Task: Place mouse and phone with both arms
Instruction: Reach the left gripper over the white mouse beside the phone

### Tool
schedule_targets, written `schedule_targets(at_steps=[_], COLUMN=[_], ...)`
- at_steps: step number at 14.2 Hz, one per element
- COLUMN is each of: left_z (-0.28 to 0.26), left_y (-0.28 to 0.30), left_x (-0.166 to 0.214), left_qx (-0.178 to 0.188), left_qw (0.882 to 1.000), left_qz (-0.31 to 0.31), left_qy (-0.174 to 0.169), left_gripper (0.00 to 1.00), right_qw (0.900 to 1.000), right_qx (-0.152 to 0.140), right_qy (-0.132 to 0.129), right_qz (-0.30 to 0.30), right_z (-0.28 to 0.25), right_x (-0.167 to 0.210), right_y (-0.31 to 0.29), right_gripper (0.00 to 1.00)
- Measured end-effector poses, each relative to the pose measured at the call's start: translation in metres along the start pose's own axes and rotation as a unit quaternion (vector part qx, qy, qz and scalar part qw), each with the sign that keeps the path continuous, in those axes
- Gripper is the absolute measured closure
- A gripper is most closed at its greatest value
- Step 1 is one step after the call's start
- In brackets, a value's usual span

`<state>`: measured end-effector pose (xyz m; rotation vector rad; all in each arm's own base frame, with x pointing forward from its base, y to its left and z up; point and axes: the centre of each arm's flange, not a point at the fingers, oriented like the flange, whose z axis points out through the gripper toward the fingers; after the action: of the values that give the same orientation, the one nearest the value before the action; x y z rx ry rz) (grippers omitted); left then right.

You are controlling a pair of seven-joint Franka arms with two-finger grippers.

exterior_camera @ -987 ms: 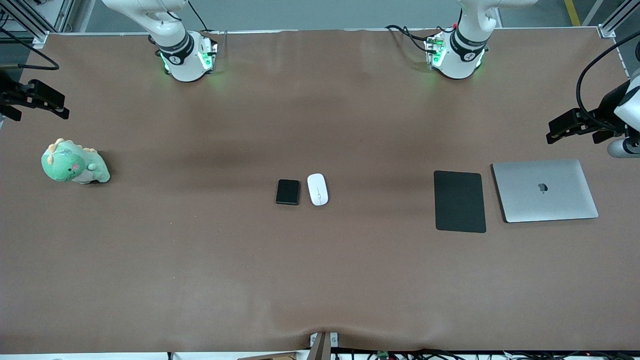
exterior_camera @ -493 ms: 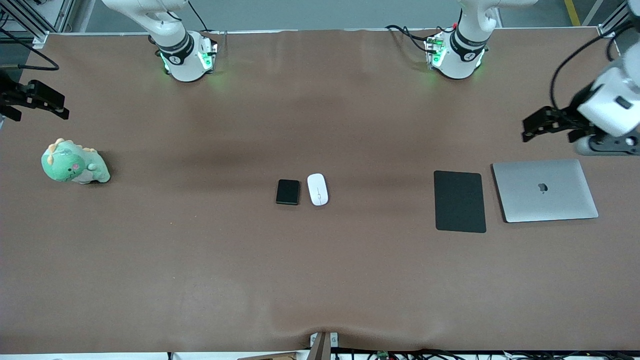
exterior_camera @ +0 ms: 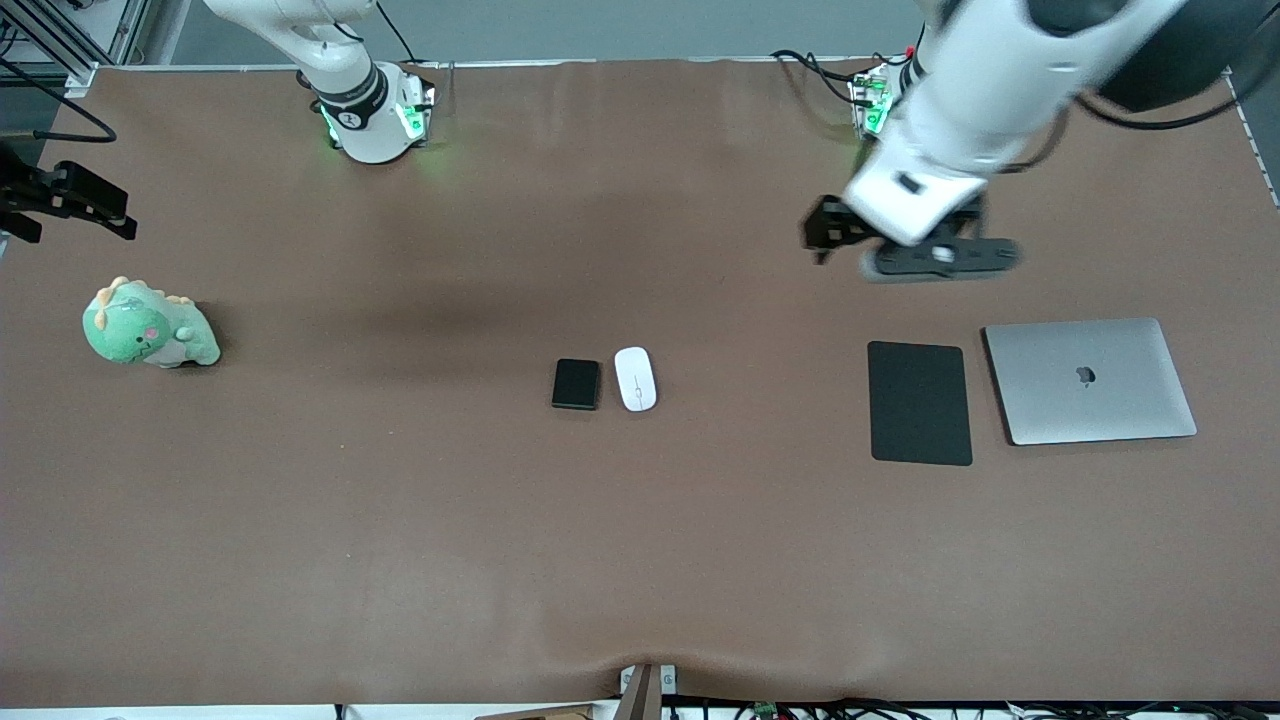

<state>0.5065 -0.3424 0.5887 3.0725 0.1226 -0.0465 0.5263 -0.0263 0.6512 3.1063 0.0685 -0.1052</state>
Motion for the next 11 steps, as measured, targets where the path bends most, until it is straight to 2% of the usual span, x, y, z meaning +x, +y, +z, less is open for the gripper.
schedule_targets(at_steps=[2, 7, 9, 11], left_z=[0.019, 0.079, 0.117, 0.16], left_y=[0.059, 0.161, 0.179, 0.187], left_x=[-0.029, -0.1, -0.099, -0.081], left_qx=[-0.007, 0.01, 0.017, 0.016], left_qw=[1.0, 1.0, 0.999, 0.999], left_qz=[-0.013, 0.018, 0.017, 0.013], left_qy=[0.012, 0.018, 0.026, 0.033], left_gripper=[0.0, 0.0, 0.0, 0.0], right_qw=[1.0, 1.0, 1.0, 1.0], right_qx=[0.0, 0.001, 0.001, 0.001], right_qy=[-0.001, -0.02, -0.026, -0.03], right_qz=[0.0, -0.002, -0.003, -0.003], right_z=[0.001, 0.02, 0.027, 0.031], right_x=[0.001, 0.014, 0.018, 0.02], right_y=[0.0, -0.002, -0.002, -0.002], right_gripper=[0.0, 0.0, 0.0, 0.0])
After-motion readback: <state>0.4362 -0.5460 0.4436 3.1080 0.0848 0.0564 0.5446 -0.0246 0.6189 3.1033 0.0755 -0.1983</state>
